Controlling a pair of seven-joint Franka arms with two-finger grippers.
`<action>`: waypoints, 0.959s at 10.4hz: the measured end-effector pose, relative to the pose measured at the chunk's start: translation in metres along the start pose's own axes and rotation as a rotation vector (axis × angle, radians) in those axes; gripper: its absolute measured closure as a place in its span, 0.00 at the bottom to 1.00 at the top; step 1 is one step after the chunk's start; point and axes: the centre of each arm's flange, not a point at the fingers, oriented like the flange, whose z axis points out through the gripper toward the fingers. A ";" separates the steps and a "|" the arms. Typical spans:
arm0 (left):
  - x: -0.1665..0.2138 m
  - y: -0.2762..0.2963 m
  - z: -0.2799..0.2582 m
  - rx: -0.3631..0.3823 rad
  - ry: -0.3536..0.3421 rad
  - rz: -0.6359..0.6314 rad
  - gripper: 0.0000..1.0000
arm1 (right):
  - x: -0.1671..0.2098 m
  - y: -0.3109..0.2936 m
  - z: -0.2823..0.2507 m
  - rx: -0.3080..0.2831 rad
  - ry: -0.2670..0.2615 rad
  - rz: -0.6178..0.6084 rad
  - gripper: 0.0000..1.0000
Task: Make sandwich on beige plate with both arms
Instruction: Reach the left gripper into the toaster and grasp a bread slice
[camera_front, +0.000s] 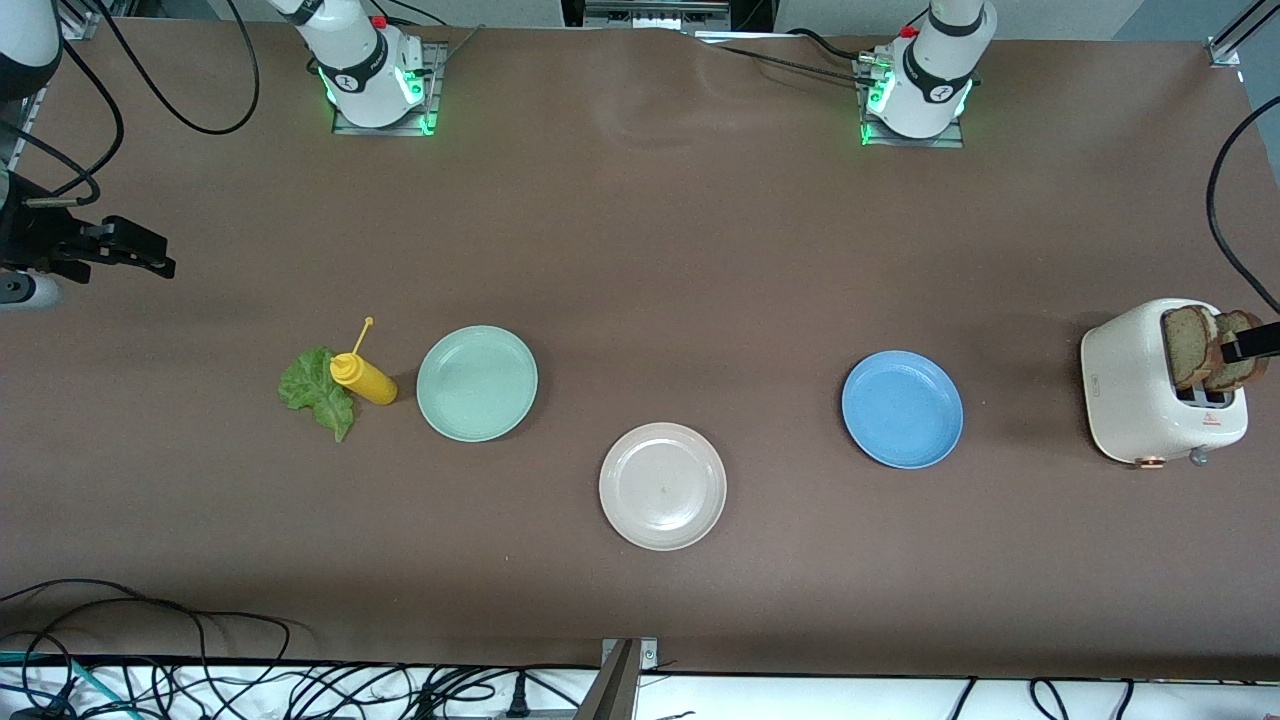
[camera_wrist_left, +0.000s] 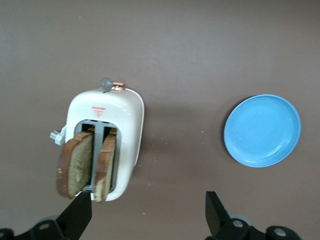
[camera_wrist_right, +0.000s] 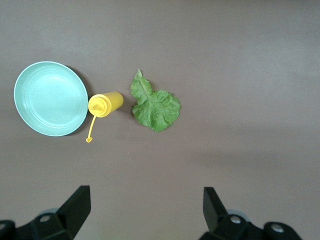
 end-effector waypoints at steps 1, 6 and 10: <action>0.003 -0.013 0.012 -0.003 -0.009 0.002 0.00 | 0.000 0.000 0.000 0.000 0.000 0.000 0.00; 0.027 -0.048 0.087 0.088 -0.112 0.029 0.00 | 0.000 0.000 0.000 0.000 0.002 -0.001 0.00; 0.036 -0.052 0.151 0.086 -0.196 0.038 0.02 | 0.000 -0.001 0.000 0.000 0.002 -0.001 0.00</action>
